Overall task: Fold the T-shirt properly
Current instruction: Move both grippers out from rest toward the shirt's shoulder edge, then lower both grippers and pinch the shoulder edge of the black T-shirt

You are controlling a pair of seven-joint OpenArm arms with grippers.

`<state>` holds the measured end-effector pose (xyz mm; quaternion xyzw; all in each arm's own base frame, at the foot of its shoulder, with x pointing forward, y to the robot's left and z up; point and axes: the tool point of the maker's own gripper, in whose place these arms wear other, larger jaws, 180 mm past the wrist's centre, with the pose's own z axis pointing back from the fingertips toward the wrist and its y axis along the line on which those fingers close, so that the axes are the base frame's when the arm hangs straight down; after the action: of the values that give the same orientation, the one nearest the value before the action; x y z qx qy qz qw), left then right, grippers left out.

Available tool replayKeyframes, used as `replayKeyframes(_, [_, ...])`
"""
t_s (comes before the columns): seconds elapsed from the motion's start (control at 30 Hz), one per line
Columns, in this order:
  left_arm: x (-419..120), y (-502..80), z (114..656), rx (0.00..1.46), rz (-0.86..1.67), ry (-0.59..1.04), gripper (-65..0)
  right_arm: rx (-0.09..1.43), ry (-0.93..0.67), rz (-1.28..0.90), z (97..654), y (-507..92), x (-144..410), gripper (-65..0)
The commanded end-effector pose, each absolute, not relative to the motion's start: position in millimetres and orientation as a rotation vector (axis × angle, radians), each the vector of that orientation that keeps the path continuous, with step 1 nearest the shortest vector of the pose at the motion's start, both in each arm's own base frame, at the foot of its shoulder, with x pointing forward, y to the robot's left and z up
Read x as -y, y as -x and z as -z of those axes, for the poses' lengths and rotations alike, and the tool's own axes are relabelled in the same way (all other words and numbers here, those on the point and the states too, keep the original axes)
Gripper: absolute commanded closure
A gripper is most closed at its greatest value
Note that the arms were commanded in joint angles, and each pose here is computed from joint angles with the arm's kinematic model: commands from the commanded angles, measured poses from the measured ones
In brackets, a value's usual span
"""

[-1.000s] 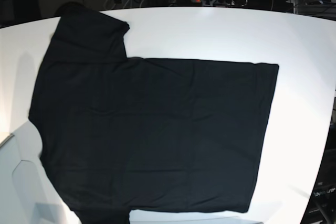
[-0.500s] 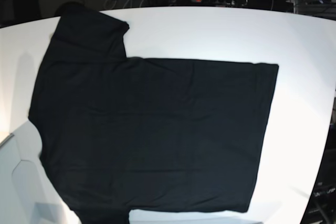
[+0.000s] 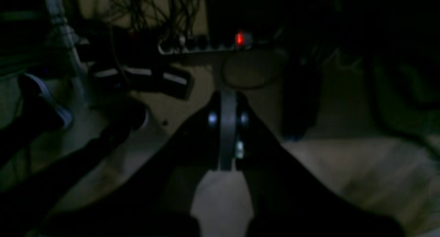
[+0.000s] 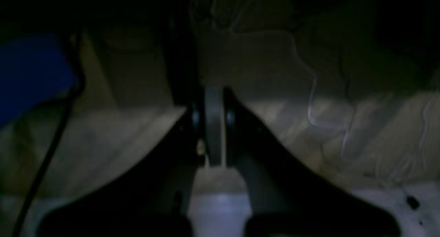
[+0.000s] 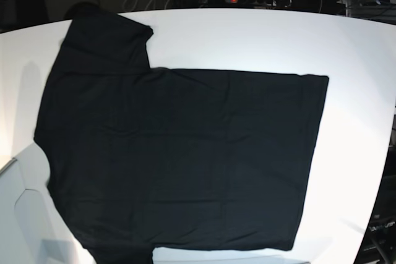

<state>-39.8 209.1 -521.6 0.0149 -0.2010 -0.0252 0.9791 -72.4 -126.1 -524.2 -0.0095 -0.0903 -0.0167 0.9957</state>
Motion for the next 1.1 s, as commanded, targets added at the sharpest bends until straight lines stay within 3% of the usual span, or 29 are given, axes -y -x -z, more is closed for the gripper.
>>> replayKeyframes(0.0, [-212,46,512,0.404,0.061,-0.026,-0.1,0.214,0.024,0.023,513,65,131,0.0])
replayKeyframes(0.27, [-204,27,461,0.500,0.120,0.023,-0.1,0.285,0.035,0.000,461,47,137,0.0])
replayKeyframes(0.6, [-223,-31,389,0.725,0.058,-0.058,-0.1,0.464,0.044,-0.043,403,0,143,0.0])
replayKeyframes(0.87, [-245,-79,340,0.920,-0.005,-0.161,-0.5,0.561,0.057,-0.068,397,-37,149,0.0])
replayKeyframes(1.07, [-249,-96,335,0.967,-0.005,-0.172,-0.6,0.691,0.062,-0.061,386,-87,148,0.0])
